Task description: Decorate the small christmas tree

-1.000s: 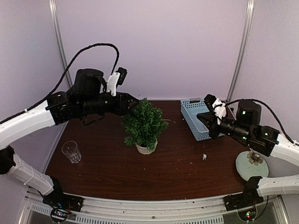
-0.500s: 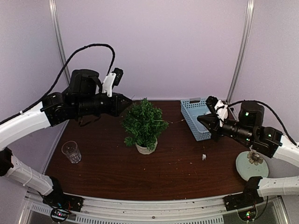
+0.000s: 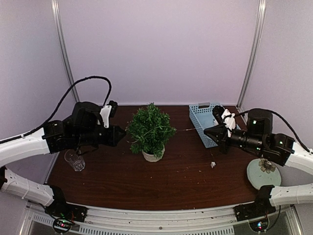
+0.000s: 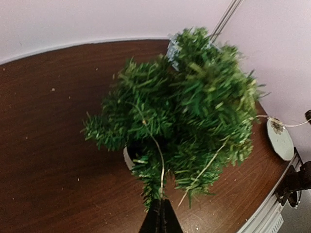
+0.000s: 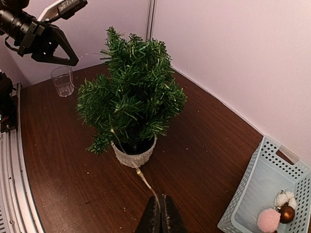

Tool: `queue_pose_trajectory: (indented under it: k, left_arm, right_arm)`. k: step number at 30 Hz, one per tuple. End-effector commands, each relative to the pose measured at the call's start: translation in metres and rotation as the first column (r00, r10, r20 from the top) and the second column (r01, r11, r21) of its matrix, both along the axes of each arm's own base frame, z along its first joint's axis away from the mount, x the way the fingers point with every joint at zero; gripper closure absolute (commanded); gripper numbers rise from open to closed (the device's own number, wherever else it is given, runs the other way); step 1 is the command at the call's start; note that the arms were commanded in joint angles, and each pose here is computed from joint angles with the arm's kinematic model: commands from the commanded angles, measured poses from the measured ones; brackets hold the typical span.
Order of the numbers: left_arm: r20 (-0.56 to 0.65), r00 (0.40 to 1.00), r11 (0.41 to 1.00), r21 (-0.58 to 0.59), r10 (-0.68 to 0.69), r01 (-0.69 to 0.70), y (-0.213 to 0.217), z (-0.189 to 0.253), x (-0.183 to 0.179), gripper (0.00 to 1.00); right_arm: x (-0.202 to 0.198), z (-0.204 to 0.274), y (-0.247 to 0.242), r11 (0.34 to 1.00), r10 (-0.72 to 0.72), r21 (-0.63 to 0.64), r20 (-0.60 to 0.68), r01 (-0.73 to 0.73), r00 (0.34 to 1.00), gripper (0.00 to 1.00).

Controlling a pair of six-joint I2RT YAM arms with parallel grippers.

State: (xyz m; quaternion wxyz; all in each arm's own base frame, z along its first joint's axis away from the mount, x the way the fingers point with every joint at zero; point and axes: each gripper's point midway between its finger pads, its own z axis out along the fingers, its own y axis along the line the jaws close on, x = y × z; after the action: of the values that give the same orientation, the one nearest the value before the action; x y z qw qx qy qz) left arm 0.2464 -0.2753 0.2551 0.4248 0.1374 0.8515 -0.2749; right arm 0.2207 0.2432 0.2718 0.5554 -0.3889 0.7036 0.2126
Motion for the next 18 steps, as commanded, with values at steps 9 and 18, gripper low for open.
queue_pose_trajectory:
  k: [9,18]
  left_arm:
    - [-0.046,0.995,0.984,-0.156,0.083,-0.09,-0.016,-0.012,0.018,1.0]
    - [-0.025,0.998,0.979,-0.194,0.057,-0.06,-0.024,-0.001,0.019,1.0]
  right_arm:
    - [0.027,-0.004,-0.048,0.949,-0.314,-0.041,0.006,0.314,0.95,1.0]
    - [0.035,0.043,-0.05,0.943,-0.332,0.024,0.082,0.331,0.94,1.0]
